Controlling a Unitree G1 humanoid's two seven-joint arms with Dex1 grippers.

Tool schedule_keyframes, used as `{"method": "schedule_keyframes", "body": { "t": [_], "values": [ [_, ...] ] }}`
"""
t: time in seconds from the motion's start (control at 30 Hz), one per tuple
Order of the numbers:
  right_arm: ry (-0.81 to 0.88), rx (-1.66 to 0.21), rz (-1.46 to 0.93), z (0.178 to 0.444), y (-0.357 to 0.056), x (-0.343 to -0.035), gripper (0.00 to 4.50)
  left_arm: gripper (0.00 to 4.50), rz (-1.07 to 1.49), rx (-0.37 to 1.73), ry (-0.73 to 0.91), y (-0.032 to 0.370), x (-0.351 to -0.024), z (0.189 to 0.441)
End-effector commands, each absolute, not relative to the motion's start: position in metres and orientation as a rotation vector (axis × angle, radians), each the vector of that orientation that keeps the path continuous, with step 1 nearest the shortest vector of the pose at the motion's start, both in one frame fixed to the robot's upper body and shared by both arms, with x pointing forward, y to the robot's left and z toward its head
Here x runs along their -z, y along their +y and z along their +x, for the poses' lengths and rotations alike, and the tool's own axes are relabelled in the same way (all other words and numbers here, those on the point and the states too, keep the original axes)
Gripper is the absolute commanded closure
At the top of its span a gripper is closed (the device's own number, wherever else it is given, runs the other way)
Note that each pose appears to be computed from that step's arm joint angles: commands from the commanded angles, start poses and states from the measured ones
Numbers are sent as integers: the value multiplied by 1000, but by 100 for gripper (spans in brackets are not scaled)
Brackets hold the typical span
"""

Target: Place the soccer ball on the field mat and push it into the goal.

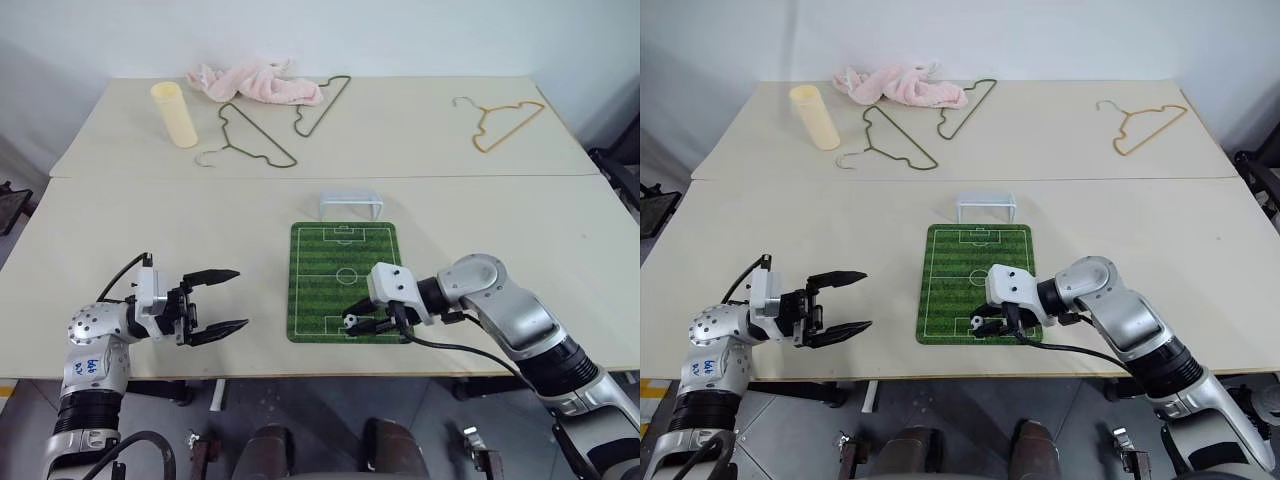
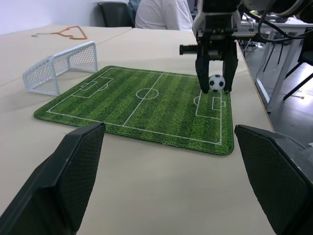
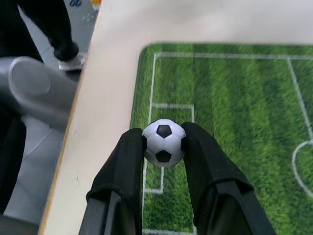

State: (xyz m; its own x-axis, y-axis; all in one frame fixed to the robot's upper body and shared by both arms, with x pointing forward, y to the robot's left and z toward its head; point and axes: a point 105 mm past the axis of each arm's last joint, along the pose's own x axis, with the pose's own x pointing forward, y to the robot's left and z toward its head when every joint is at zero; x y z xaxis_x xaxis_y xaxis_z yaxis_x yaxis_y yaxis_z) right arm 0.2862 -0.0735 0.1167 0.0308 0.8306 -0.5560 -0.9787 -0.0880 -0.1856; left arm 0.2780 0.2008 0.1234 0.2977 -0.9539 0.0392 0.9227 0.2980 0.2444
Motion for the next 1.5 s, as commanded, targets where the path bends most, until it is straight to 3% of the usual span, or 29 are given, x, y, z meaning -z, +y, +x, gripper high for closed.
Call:
{"method": "schedule_keyframes", "body": {
  "t": [0.03,0.43,0.63,1.23,1.5],
  "values": [
    [254,-1564,-662,290,-69,-121,365,0,194,1250,-216,200,-127,276],
    [253,-1556,-671,298,-70,-113,365,0,187,1241,-227,197,-128,276],
    [241,-1567,-667,296,-70,-114,178,0,187,1236,-233,196,-130,278],
    [190,-1568,-658,297,-65,-129,178,0,178,1232,-254,190,-134,286],
    [74,-1535,-673,295,-58,-172,178,0,174,1237,-257,189,-134,287]
  ]
}}
